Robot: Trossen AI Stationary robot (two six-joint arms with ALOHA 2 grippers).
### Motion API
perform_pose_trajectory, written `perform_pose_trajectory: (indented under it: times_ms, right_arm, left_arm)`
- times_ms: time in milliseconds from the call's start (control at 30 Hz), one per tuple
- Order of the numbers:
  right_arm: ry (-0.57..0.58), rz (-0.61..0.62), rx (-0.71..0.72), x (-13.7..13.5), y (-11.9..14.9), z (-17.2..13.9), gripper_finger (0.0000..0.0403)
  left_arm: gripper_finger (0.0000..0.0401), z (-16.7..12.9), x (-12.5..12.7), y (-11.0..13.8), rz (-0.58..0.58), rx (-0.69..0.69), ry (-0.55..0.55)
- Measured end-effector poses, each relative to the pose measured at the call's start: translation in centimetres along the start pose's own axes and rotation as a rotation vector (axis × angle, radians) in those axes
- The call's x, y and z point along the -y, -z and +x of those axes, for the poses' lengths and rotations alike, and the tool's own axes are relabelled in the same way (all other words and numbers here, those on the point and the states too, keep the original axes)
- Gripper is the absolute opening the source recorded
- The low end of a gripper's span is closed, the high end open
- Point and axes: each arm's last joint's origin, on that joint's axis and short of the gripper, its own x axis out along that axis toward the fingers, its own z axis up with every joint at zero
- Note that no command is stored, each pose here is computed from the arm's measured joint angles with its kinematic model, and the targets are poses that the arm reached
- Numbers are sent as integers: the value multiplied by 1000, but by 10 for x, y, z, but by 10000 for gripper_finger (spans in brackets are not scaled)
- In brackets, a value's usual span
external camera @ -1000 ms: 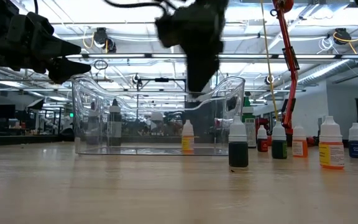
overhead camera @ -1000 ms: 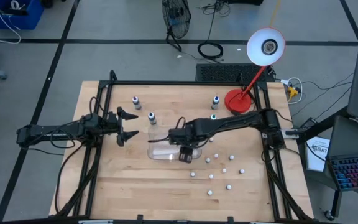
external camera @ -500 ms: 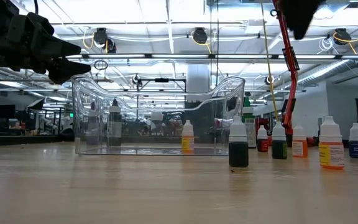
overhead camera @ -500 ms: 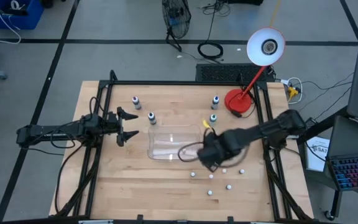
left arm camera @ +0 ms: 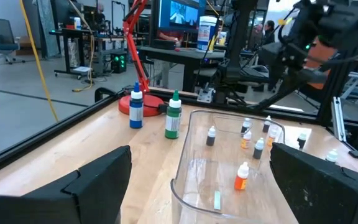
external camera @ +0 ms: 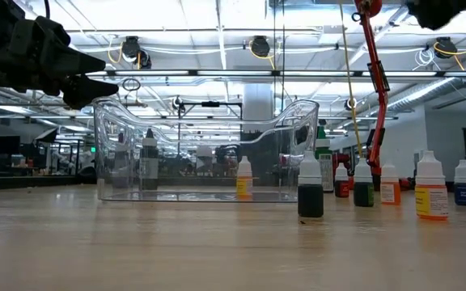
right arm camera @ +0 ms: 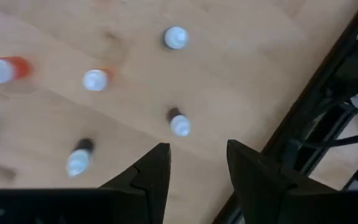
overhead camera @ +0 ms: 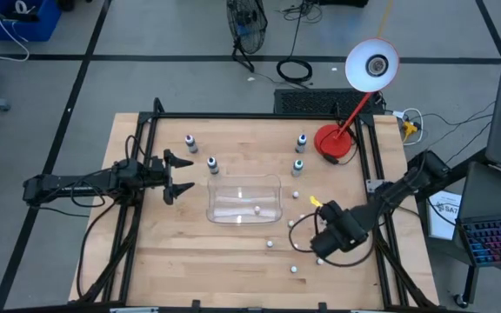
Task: Pick & Place food coloring
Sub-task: Put the red food coloring bottle into the transparent bin
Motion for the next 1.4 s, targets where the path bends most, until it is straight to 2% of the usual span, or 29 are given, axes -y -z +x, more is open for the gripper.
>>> perform_pose_trajectory:
  times_ms: [267,533,833,1167,1400]
  right_arm:
    - [-19,-10,4,-3,9,31,144]
    - [23,-21,-42,2,12,63,140]
    - [-75,-43,-78,-6,13,76,139]
    - [-45,-45,-73,0,12,90,137]
    - [-87,-54,-75,-2,12,99,137]
  left_arm:
    - [379,0,0,0,0,0,0]
    - [379,0,0,0,0,0,0]
    - [379,0,0,0,0,0,0]
    - [379,0,0,0,0,0,0]
    - [379,0,0,0,0,0,0]
